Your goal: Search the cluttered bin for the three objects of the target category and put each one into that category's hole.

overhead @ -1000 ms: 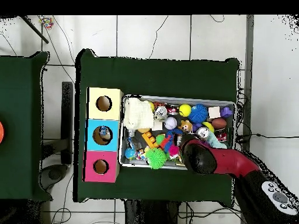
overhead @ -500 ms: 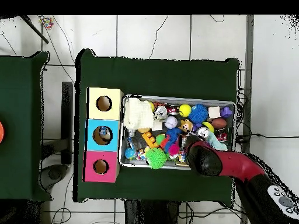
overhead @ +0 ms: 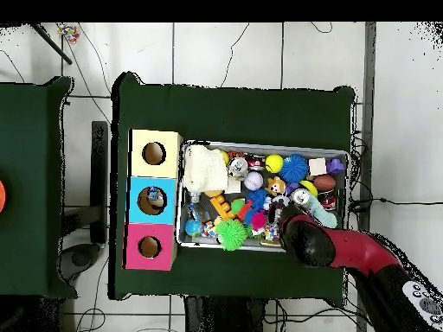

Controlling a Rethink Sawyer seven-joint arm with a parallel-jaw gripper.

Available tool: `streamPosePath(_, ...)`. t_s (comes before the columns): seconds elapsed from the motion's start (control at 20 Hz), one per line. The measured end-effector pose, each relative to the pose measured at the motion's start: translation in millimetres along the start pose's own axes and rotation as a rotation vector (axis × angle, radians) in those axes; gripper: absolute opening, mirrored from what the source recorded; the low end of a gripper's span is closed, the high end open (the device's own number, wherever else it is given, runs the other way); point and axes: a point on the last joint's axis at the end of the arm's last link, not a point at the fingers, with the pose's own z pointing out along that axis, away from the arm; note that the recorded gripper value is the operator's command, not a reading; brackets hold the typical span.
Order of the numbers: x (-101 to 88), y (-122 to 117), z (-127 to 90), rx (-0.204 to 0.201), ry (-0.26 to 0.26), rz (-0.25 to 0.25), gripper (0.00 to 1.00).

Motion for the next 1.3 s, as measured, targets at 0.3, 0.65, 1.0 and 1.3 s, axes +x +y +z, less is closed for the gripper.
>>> streamPosePath(0.3,6.8,-1,0,-0.001,0.007,-0.008,0.0)
streamPosePath(0.65,15.2,-11,-2,-0.001,0.012,0.013,1.0)
streamPosePath(1.0,17.2,-16,-3,0.001,0.012,0.023,1.0)
streamPosePath(1.3,17.3,-16,-3,0.001,0.012,0.023,1.0)
